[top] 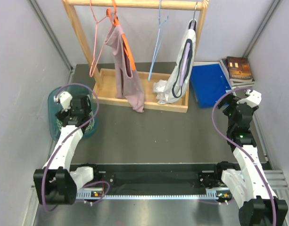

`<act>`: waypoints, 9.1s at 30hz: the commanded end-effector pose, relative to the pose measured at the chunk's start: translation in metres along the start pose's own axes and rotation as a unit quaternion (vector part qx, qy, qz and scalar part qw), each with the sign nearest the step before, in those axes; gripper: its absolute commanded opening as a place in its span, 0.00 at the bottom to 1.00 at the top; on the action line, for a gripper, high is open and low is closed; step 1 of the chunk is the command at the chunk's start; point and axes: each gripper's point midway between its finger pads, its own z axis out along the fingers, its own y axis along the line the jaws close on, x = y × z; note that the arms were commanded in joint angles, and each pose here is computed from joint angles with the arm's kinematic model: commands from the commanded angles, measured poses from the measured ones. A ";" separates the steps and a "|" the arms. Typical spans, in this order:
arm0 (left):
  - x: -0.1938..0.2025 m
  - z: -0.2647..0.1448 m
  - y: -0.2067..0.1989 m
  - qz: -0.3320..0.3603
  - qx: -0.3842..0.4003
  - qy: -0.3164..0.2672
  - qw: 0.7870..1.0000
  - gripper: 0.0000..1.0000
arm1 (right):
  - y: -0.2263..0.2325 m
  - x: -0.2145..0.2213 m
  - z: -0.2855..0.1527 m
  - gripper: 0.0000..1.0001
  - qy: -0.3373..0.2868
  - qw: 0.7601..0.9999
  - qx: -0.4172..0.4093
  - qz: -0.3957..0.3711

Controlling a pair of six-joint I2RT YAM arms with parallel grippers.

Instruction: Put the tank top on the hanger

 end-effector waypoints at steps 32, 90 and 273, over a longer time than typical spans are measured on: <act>-0.105 -0.019 -0.031 -0.157 0.221 -0.046 0.962 0.00 | 0.015 -0.023 -0.001 1.00 -0.021 0.999 -0.029 0.008; 0.154 -0.206 -0.186 0.303 0.416 0.139 0.846 0.74 | 0.102 0.088 -0.027 0.98 0.135 0.972 -0.191 0.011; 0.079 -0.175 -0.137 0.303 0.433 0.030 0.849 0.00 | 0.394 -0.148 -0.042 0.90 0.012 0.942 -0.316 -0.113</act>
